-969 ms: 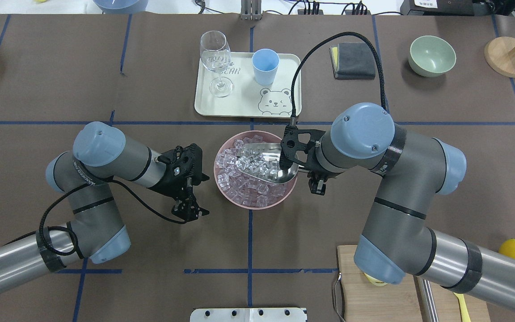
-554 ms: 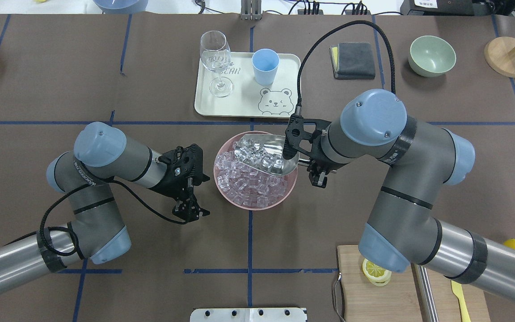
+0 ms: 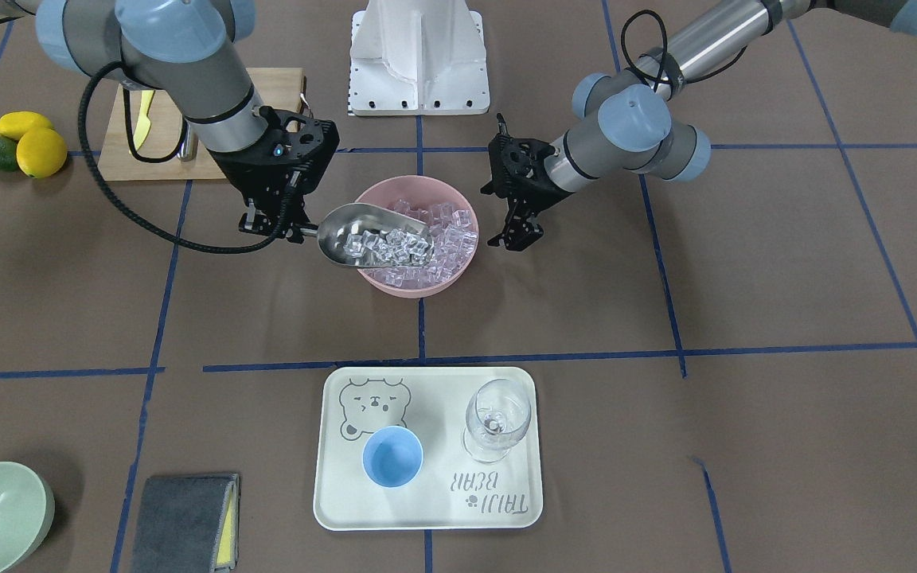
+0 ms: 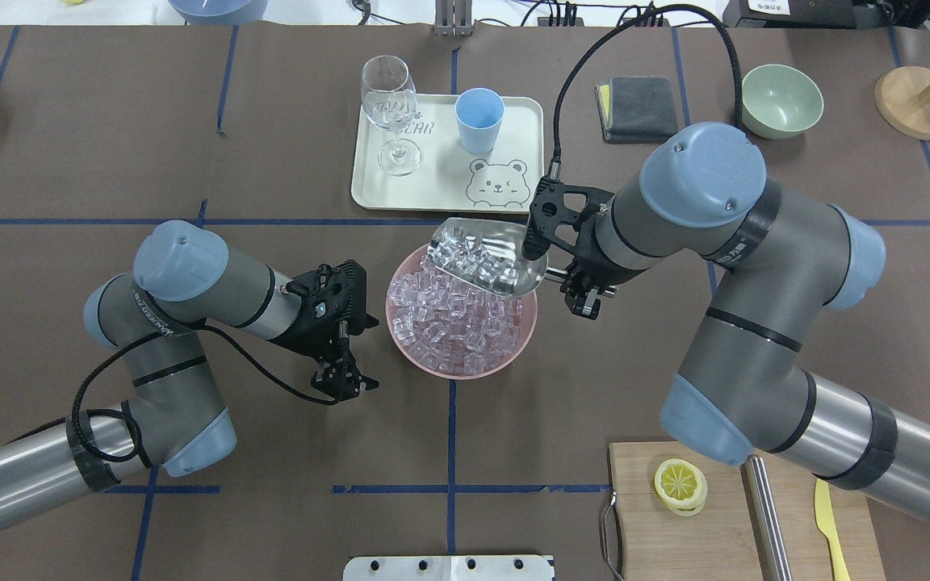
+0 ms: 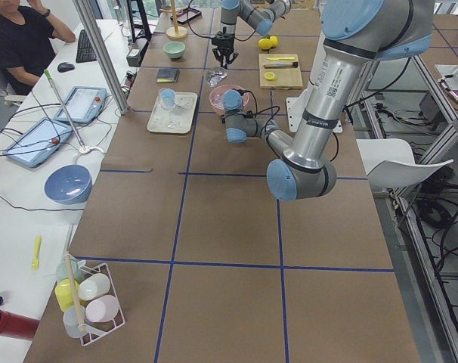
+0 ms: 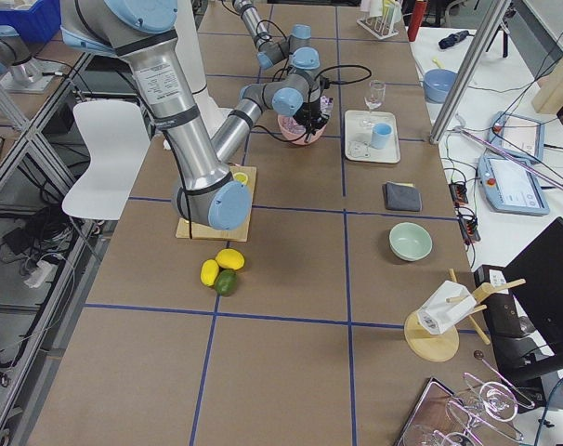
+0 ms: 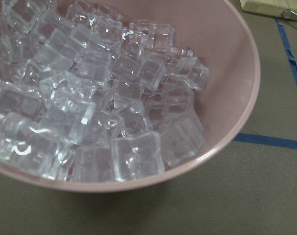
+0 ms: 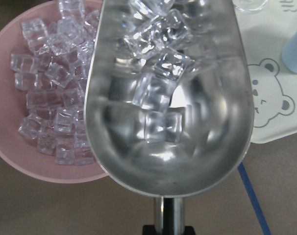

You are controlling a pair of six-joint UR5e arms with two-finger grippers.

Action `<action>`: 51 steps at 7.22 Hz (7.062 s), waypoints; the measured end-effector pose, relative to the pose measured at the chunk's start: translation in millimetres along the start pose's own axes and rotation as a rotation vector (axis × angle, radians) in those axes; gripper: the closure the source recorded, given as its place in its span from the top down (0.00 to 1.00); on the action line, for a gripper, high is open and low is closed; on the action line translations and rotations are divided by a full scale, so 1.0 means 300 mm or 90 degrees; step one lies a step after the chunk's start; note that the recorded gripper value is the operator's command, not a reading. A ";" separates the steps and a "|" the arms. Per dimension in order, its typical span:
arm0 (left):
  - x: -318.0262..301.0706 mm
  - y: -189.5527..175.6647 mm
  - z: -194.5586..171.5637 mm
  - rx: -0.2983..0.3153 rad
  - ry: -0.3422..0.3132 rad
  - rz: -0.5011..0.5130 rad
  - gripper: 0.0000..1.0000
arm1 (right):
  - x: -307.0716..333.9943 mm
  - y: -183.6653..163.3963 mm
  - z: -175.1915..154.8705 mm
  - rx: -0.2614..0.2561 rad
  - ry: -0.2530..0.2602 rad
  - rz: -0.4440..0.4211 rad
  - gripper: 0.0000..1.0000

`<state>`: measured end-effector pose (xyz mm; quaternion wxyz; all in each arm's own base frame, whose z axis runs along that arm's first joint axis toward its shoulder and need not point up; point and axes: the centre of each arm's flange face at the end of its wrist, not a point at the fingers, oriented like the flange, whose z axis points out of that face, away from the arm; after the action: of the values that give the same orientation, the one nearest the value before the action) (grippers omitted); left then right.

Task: Put ice in cup with scoop
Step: 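Carry the filled scoop toward the blue cup while the left gripper withdraws, then tilt the scoop over the light blue cup with the right gripper to pour ice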

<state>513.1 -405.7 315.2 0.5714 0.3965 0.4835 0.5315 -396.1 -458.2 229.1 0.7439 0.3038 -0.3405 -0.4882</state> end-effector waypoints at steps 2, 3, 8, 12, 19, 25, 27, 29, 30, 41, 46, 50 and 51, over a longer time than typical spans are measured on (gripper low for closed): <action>-0.051 0.071 -0.132 -0.004 -0.035 -0.020 1.00 | 0.086 0.036 -0.091 -0.022 -0.014 0.052 0.00; -0.100 0.105 -0.207 -0.004 -0.062 -0.048 1.00 | 0.112 0.049 -0.121 -0.040 -0.012 0.077 0.00; -0.400 0.200 -0.691 0.047 -0.236 -0.243 1.00 | 0.175 0.075 -0.164 -0.062 0.009 0.212 0.00; -0.457 0.407 -0.813 0.033 -0.329 -0.306 1.00 | 0.203 0.073 -0.138 -0.073 0.026 0.262 0.00; -0.514 0.575 -0.956 0.001 -0.391 -0.363 1.00 | 0.293 -0.070 -0.049 -0.129 0.031 0.303 0.00; -0.552 0.615 -0.979 -0.056 -0.409 -0.415 1.00 | 0.374 -0.212 -0.011 -0.156 0.030 0.325 0.00; -0.568 0.617 -0.986 -0.077 -0.415 -0.437 1.00 | 0.368 -0.212 0.044 -0.174 0.021 0.322 0.00; -0.576 0.628 -0.983 -0.087 -0.415 -0.447 1.00 | 0.348 -0.243 0.092 -0.188 0.011 0.314 0.00; -0.577 0.635 -0.981 -0.091 -0.414 -0.451 1.00 | 0.352 -0.276 0.109 -0.195 0.008 0.315 0.00; -0.575 0.668 -0.973 -0.103 -0.407 -0.464 1.00 | 0.560 -0.481 0.052 -0.388 -0.010 0.303 0.00; -0.568 0.684 -0.976 -0.105 -0.407 -0.467 1.00 | 0.574 -0.552 0.028 -0.453 0.018 0.263 0.00; -0.568 0.685 -0.976 -0.105 -0.407 -0.468 1.00 | 0.589 -0.549 0.015 -0.489 0.043 0.216 0.00; -0.568 0.684 -0.975 -0.105 -0.407 -0.468 1.00 | 0.592 -0.547 0.006 -0.502 0.049 0.199 0.00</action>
<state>187.7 -567.6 472.3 0.8701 0.2966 0.3484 0.1831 -431.1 -679.8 138.9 0.8804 -0.0412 -0.1415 -0.4508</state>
